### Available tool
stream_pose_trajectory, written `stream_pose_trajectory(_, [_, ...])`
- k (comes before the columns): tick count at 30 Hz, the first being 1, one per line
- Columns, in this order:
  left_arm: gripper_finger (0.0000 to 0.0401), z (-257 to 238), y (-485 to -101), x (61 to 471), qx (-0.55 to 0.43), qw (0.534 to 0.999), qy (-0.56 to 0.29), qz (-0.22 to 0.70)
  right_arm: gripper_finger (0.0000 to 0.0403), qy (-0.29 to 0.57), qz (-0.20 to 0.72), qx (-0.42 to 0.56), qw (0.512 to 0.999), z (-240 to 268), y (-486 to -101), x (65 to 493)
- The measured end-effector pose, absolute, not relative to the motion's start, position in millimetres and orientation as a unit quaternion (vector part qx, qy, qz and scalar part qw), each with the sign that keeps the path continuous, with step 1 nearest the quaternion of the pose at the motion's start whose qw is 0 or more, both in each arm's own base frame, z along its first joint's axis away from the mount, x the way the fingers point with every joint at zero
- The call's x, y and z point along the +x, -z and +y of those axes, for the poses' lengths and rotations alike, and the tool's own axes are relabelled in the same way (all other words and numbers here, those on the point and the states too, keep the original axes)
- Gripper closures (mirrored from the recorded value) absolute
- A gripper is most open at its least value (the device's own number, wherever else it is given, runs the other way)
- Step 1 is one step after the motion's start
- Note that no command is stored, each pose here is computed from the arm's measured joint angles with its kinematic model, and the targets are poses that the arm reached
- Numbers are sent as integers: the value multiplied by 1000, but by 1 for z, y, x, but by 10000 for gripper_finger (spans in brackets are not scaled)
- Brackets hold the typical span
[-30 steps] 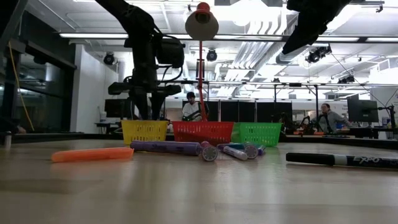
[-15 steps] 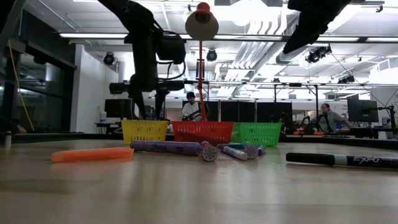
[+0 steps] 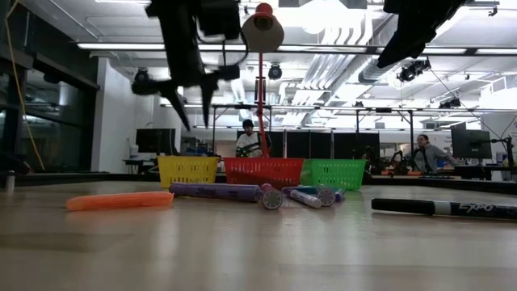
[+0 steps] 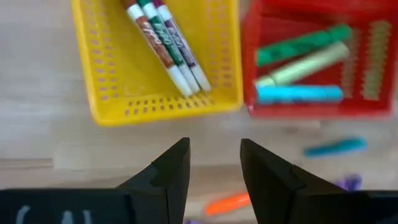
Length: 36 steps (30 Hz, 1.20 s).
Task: Pick & Place Markers
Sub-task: Put the black marker pen into the yellow bin
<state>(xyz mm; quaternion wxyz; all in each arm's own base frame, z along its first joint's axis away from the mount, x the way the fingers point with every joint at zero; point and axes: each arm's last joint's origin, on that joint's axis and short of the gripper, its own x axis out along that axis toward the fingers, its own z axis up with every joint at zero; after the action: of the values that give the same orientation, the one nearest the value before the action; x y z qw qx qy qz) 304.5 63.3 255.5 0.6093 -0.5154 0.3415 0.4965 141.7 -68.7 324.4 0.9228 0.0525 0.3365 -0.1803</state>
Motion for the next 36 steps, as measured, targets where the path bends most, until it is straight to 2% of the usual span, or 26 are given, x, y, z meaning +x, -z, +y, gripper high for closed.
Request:
stream_pose_trajectory(6, [262,21,-268,305,-460,671,-480,328,253,174,336,56,924,-68,-324,142])
stream_pose_trajectory(13, [262,-14,-276,292,-428,694,-496,301,254,173,333,63,925,-68,-324,143])
stream_pose_trajectory(19, [262,-16,-286,285,-412,715,-485,289,254,167,331,68,926,-68,-325,143])
stream_pose_trajectory(26, [262,-16,-302,298,-380,792,-396,269,254,169,329,78,926,-68,-325,143])
stream_pose_trajectory(31, [262,-8,-305,306,-365,815,-368,261,254,168,331,78,925,-68,-324,143])
stream_pose_trajectory(36, [263,2,-320,322,-360,864,-278,217,254,168,337,80,923,-70,-322,146])
